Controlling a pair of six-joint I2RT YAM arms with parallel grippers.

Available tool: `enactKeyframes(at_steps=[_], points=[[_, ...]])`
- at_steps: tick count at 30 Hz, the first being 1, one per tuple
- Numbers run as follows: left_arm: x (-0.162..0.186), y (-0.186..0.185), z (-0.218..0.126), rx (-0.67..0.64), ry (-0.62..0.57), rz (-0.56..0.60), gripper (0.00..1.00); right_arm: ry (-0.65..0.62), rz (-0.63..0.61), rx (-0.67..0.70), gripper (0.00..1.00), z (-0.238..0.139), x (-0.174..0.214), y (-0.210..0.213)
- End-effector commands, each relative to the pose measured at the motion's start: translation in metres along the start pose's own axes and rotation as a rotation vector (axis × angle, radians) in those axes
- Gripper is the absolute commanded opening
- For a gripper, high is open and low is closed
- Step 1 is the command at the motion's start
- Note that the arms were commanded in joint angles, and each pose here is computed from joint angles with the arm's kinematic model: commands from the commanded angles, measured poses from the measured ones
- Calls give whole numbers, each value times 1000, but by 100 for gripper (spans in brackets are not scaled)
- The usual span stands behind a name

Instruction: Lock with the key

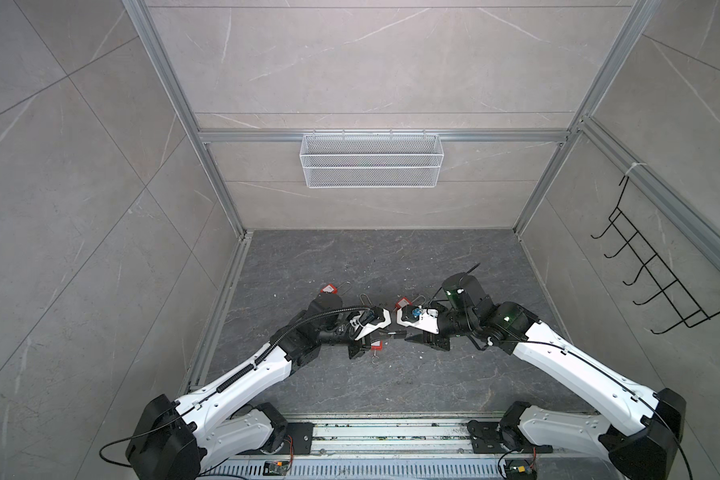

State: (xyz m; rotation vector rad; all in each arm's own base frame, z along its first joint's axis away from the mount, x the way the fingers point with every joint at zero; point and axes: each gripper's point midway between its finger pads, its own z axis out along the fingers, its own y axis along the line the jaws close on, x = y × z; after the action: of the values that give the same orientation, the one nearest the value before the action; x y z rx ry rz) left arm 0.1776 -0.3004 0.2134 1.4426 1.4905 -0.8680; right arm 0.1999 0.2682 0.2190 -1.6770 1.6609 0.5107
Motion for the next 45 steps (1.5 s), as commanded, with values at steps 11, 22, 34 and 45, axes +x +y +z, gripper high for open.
enactKeyframes(at_steps=[11, 22, 34, 45], points=[[-27, -3, -3, 49, -78, 16, 0, 23, -19, -23, 33, 12, 2, 8], [-37, -7, -5, 79, -104, 28, 0, 42, -20, -46, 29, 15, 10, 15], [-37, -13, -5, 110, -105, 25, 0, -12, -13, -55, 28, 9, 3, 21], [-37, -13, -4, 117, -99, 26, 0, -16, -6, -99, 19, 6, -2, 26]])
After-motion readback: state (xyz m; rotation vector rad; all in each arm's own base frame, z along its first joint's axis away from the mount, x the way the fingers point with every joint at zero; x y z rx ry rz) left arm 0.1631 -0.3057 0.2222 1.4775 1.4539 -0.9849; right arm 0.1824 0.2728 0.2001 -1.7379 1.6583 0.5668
